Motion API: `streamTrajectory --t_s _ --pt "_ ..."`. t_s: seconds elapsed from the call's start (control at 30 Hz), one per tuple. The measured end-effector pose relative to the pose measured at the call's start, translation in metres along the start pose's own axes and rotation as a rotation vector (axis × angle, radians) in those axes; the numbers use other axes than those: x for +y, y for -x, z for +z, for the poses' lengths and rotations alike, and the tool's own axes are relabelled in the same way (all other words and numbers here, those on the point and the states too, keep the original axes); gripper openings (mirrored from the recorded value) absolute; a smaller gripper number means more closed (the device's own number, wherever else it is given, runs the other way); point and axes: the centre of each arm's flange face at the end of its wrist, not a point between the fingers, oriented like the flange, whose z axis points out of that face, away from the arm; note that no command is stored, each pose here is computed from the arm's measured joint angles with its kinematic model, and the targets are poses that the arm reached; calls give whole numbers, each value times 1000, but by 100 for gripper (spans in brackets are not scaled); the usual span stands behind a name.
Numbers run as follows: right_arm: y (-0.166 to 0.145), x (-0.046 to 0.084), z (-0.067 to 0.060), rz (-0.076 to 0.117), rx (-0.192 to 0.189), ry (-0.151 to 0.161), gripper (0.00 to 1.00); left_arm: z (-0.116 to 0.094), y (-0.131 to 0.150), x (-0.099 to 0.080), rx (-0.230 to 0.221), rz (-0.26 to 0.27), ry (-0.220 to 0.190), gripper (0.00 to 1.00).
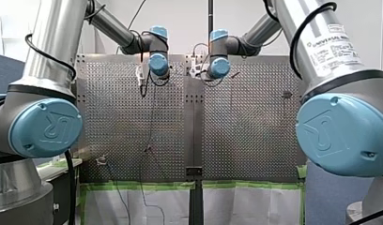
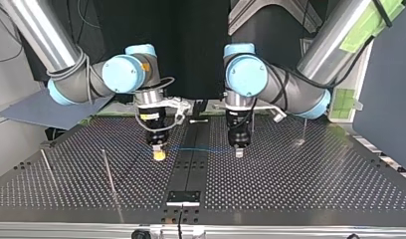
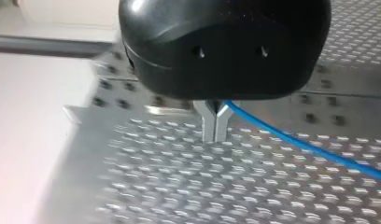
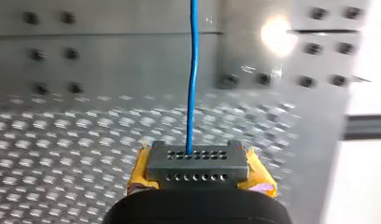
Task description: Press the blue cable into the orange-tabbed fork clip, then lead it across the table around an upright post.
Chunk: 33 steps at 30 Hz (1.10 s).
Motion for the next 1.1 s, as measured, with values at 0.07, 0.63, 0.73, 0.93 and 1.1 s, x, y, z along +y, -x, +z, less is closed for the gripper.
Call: streamTrajectory --t_s 0.07,0.63,0.73,0.93,1.1 --pt "-15 4 -3 2 15 7 0 -2 15 -2 -21 -7 -5 0" --pt "-121 48 -32 9 127 75 0 -8 66 -23 -73 -29 -87 0" --pt "-134 57 -38 5 137 91 0 -6 75 -32 -81 -45 -109 0" --pt "-138 76 -40 -9 122 123 0 -1 79 -50 -63 -55 -144 0" --pt "-135 97 -38 -26 92 159 0 1 75 -71 -38 -68 -176 0"
